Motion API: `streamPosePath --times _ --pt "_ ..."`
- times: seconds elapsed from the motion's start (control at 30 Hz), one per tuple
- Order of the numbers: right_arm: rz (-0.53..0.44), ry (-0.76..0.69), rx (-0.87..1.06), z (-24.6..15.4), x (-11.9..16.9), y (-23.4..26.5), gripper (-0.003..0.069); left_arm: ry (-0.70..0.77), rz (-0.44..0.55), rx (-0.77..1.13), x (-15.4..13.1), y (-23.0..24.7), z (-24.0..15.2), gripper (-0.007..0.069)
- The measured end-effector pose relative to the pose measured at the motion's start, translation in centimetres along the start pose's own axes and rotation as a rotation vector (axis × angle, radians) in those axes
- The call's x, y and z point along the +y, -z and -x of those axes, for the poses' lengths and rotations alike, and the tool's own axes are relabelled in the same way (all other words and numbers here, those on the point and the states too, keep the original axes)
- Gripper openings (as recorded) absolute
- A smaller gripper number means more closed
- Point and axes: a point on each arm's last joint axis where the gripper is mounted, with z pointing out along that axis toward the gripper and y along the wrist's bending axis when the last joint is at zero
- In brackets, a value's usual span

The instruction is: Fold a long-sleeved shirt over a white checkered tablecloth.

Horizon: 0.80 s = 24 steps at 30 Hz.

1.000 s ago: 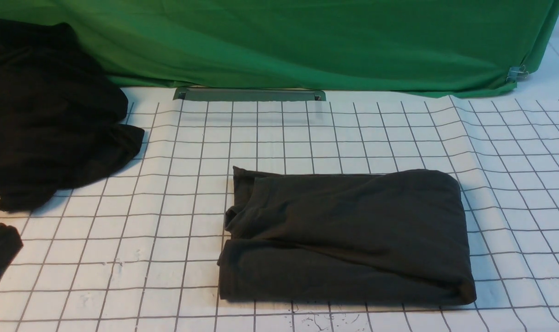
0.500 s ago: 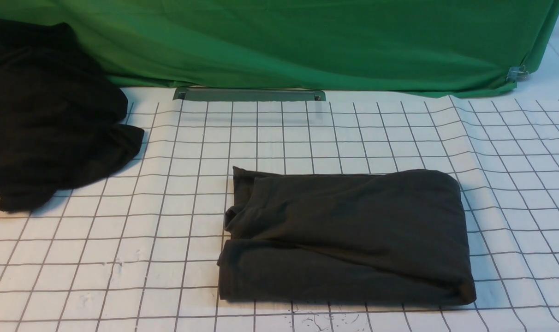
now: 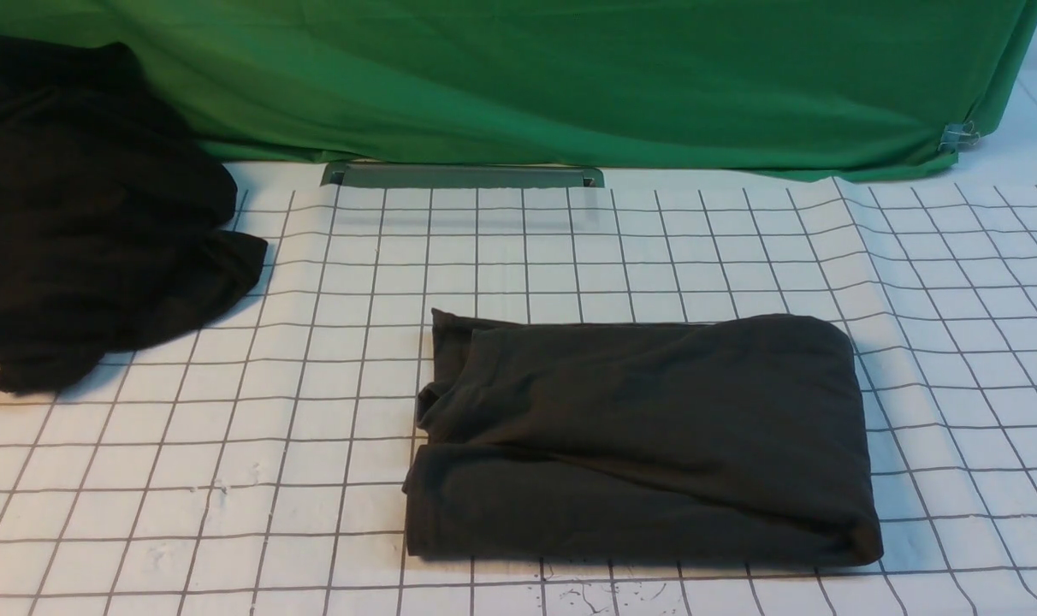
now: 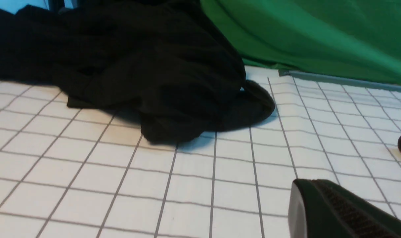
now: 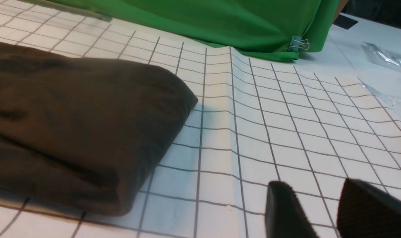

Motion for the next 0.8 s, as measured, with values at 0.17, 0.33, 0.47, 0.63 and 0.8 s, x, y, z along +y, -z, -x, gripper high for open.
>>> streamPosePath --times 0.17,0.33,0.47,0.63,0.8 --pt "0.000 0.000 0.000 0.00 0.00 0.00 0.0241 0.000 0.002 0.025 0.02 0.01 -0.23 0.0003" --pt "0.000 0.000 0.000 0.00 0.00 0.00 0.0241 0.000 0.002 0.024 0.02 0.01 -0.23 0.0003" --pt "0.000 0.000 0.000 0.00 0.00 0.00 0.0241 -0.001 0.002 0.024 0.02 0.01 -0.23 0.0003" --pt "0.000 0.000 0.000 0.00 0.00 0.00 0.0241 -0.002 0.002 0.025 0.02 0.01 -0.23 0.0003" --pt "0.000 0.000 0.000 0.00 0.00 0.00 0.0241 -0.003 0.002 0.025 0.02 0.01 -0.23 0.0003"
